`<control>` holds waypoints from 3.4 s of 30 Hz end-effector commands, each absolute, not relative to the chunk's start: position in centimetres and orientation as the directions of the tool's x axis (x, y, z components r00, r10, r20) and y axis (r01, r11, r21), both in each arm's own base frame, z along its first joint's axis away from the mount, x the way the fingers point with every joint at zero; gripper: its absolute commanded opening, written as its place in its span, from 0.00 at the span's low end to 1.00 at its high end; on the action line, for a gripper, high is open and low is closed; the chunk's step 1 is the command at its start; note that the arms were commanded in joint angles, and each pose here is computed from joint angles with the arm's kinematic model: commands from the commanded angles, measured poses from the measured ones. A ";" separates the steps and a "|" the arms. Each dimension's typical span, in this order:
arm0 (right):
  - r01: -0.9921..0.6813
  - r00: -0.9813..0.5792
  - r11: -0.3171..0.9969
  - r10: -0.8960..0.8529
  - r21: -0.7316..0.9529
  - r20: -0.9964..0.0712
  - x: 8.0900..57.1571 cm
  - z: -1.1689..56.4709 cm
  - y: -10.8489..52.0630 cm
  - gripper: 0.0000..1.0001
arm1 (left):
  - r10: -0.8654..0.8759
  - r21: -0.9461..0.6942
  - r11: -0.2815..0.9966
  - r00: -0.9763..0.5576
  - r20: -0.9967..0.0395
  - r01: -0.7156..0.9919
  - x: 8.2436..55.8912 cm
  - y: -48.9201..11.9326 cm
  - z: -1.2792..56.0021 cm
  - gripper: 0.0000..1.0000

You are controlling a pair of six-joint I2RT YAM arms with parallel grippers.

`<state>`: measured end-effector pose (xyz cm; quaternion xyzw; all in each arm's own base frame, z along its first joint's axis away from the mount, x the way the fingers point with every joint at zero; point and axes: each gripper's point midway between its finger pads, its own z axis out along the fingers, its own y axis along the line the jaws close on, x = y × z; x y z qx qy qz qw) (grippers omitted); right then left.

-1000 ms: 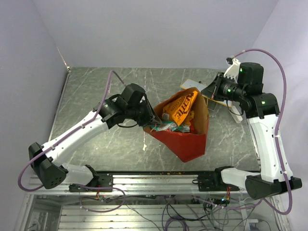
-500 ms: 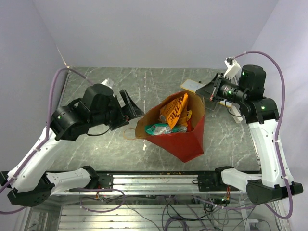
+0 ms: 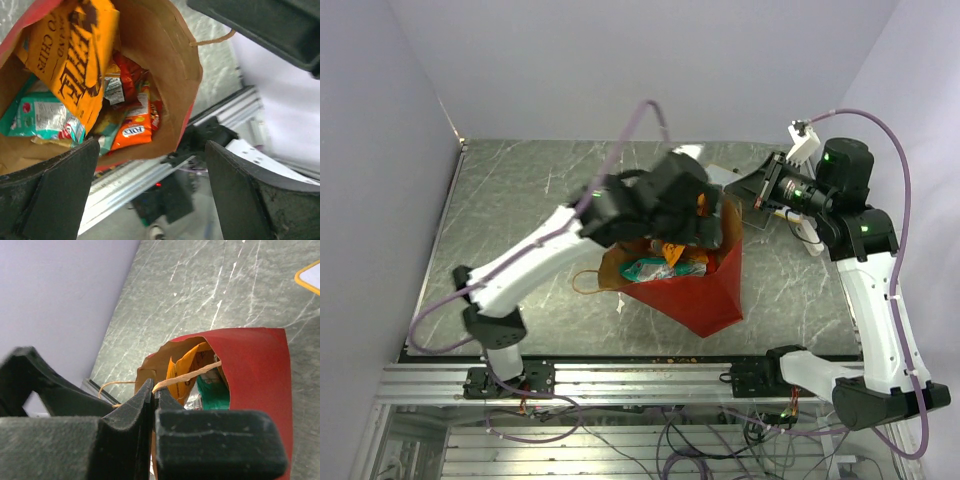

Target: Take the snacks out of the paper bag

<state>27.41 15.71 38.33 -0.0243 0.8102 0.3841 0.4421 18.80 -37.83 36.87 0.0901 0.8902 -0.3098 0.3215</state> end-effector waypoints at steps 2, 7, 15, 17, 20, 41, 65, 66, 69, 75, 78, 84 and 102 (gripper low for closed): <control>-0.455 -0.543 0.640 0.352 0.620 -0.762 26.5 41.0 16.3 0.00 | 0.217 -0.170 0.875 -0.682 -0.698 0.452 19.7 -37.5 32.4 0.93; -0.449 -0.541 0.644 0.356 0.620 -0.762 26.3 41.3 16.2 0.00 | 0.181 -0.204 0.875 -0.689 -0.702 0.438 20.0 -38.6 30.4 0.83; -0.443 -0.553 0.643 0.352 0.625 -0.755 25.5 41.1 16.1 0.00 | 0.240 -0.095 0.901 -0.669 -0.704 0.423 21.9 -39.7 26.8 0.76; -0.442 -0.560 0.637 0.354 0.631 -0.749 25.4 41.0 16.2 0.00 | 0.271 -0.048 0.901 -0.645 -0.715 0.432 22.9 -39.8 26.3 0.75; -0.443 -0.559 0.635 0.356 0.632 -0.749 25.4 41.0 16.2 0.00 | 0.311 0.012 0.901 -0.626 -0.715 0.434 24.3 -39.8 25.4 0.67; -0.450 -0.530 0.690 0.304 0.567 -0.791 26.2 41.2 15.5 0.00 | 0.206 -0.184 0.825 -0.588 -0.782 0.535 22.6 -36.9 35.2 0.07; -0.415 -0.510 0.752 0.274 0.512 -0.815 25.3 39.7 14.1 0.00 | -0.531 -0.517 0.664 -0.147 -0.835 0.540 18.1 -19.8 62.8 0.07; -0.418 -0.511 0.749 0.275 0.515 -0.814 25.2 39.8 14.2 0.00 | -0.520 -0.505 0.688 -0.133 -0.844 0.521 18.5 -19.5 62.6 0.07; -0.429 -0.511 0.739 0.276 0.519 -0.814 24.9 40.0 14.4 0.00 | -0.488 -0.483 0.773 -0.101 -0.867 0.412 20.1 -18.3 61.3 0.07; -0.449 -0.521 0.721 0.269 0.528 -0.810 24.1 39.7 14.9 0.00 | -0.411 -0.420 0.890 -0.085 -0.908 0.176 23.1 -17.3 57.5 0.07; -0.458 -0.527 0.715 0.260 0.529 -0.809 23.7 39.5 15.1 0.00 | -0.384 -0.402 0.906 -0.140 -0.913 0.134 25.7 -17.9 55.0 0.07; -0.482 -0.517 0.715 0.235 0.507 -0.823 23.4 39.5 15.7 0.00 | -0.415 -0.443 0.897 -0.341 -0.843 0.004 32.7 -16.3 47.8 0.07; -0.368 -0.574 0.823 0.165 0.433 -0.802 25.2 35.6 14.6 0.00 | -0.585 -0.561 0.764 -0.709 -0.393 -0.318 46.8 -11.4 26.5 0.07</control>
